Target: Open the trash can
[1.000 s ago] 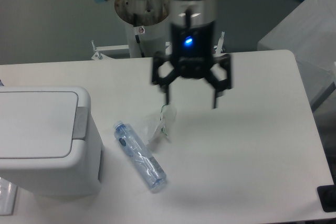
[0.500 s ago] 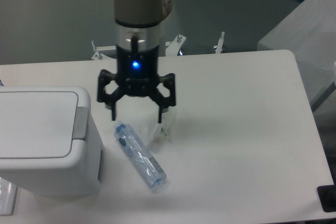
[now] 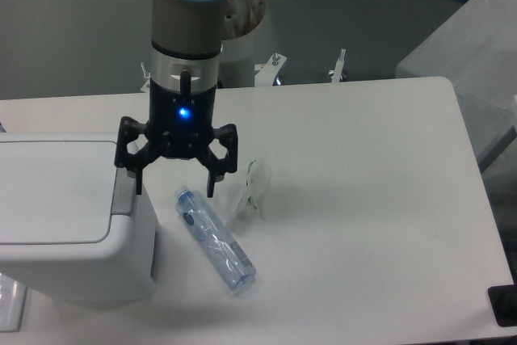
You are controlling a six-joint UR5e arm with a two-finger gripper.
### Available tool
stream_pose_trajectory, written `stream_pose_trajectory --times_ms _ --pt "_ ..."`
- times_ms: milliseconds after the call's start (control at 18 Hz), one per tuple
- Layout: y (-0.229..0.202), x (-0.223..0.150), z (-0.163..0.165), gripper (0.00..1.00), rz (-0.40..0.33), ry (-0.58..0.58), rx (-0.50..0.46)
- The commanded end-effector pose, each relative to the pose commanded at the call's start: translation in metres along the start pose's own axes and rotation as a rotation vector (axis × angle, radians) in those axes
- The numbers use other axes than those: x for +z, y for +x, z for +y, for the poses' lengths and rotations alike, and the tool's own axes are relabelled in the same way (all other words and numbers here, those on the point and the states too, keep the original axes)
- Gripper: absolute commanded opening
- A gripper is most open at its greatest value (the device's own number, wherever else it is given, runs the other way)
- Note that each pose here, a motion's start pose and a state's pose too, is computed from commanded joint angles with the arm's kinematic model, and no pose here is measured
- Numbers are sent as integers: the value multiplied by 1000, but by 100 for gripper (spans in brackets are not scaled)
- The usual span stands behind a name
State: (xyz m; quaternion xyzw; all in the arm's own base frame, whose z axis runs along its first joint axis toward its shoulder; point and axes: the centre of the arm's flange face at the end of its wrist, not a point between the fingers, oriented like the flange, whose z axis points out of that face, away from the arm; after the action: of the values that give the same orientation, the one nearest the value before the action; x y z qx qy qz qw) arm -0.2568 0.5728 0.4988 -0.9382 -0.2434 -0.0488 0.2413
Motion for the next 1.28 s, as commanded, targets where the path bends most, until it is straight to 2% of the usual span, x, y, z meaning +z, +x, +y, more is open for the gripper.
stream_pose_trajectory --times_ms 1278 --pt "6 18 5 100 3 -33 -15"
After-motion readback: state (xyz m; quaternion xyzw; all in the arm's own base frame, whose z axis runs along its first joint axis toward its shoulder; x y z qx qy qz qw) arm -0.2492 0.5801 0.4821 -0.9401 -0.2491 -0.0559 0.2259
